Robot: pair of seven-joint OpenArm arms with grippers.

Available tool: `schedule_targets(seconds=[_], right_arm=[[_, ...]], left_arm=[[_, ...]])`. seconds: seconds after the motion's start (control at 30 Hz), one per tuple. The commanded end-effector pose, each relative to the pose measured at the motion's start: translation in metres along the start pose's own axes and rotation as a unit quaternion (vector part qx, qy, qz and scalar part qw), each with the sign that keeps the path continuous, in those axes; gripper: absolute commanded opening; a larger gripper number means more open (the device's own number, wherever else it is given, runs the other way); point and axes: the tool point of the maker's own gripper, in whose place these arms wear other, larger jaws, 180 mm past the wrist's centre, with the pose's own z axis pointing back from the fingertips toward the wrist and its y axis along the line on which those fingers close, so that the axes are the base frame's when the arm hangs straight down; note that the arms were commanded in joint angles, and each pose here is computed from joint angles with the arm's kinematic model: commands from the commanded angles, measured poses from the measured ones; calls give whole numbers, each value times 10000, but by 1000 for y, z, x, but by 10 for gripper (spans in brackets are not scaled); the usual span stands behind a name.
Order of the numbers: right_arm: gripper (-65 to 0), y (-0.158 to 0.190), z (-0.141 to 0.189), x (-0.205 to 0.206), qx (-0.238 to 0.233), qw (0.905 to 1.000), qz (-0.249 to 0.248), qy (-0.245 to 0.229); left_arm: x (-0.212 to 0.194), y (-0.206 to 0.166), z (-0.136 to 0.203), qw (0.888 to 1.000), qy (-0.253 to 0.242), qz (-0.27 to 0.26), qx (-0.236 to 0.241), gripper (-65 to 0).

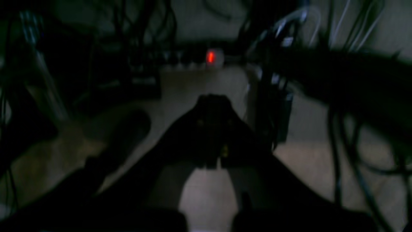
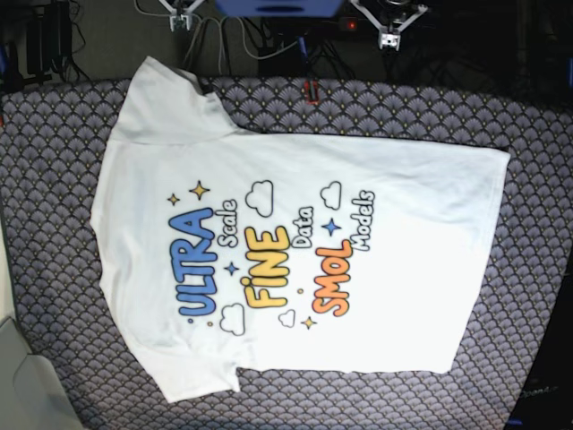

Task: Fold the T-shirt properly

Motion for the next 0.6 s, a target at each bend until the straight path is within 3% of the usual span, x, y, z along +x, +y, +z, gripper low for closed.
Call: schedule_targets(seconds=[0.0,0.27,0.57], right_arm=[[-650,-5,8,-1,-37,9999,25,-142],[-650,-38,62,23,-230,9951,364,-890],[-650,-54,128,73,-350,9811,612,-1804]], left_arm=[[-8,7,7,10000,-28,-44,34,-647],[35,30,51,9951,-944,127,284,-647],[87,29,114,9811,-1918,-5,271,-647]])
